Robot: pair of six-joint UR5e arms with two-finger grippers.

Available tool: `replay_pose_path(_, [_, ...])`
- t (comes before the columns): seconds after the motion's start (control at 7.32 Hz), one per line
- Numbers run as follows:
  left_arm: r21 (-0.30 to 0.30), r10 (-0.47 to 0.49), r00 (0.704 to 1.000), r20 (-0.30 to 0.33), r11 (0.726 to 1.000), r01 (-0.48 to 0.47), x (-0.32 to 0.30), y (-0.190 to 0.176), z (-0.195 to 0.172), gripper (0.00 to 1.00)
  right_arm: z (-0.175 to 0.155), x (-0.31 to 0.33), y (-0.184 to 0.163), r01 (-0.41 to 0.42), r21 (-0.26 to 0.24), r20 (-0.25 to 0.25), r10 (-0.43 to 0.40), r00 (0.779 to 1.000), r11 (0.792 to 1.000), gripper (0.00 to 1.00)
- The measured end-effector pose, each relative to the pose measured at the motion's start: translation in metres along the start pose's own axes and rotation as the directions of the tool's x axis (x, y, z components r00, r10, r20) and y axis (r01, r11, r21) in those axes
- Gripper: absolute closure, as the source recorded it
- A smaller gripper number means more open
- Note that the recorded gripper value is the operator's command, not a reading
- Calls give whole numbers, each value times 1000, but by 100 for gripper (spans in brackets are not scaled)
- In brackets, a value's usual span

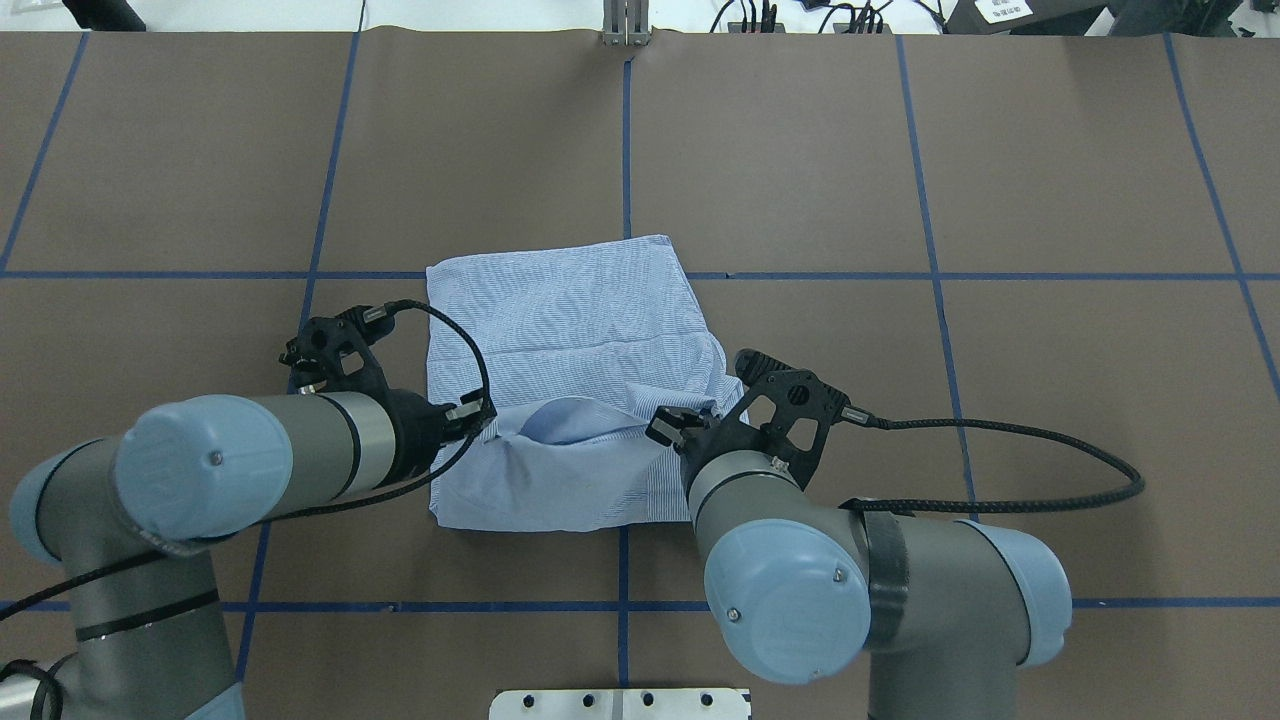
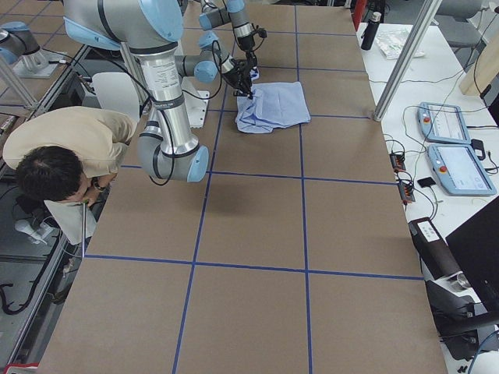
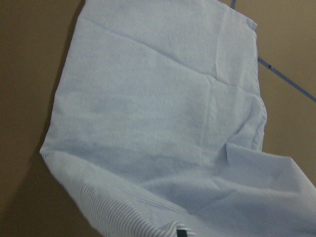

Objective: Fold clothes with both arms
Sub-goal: 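Lift the near edge with both grippers and fold it away from the robot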

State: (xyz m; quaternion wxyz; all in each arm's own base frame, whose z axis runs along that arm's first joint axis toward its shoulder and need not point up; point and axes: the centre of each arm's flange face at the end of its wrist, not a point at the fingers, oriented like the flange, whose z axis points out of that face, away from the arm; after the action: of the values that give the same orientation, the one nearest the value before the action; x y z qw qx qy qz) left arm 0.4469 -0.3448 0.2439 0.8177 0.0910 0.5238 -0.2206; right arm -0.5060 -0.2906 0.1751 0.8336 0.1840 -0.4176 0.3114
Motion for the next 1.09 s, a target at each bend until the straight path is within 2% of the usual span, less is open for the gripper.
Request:
replay_pose_path(0.27, [78,43,999,9,996,-44,2,-50,-4,100,5,-17,-28,-2,29,5,2,1000,1000,100])
replay_pose_path(0.68, [102,56,998,-15,993,-54,13,-65,-15,100,-4,-38,-42,-15,30,31,14,999,999,100])
replay_pose_path(0.82, [103,56,998,-17,993,-54,14,-65,-15,100,4,-48,-48,-16,45,22,15,1000,999,100])
replay_pose_path(1.09, [105,55,998,-7,993,-54,13,-66,-10,100,38,-75,-58,1,89,-29,2,1000,996,100])
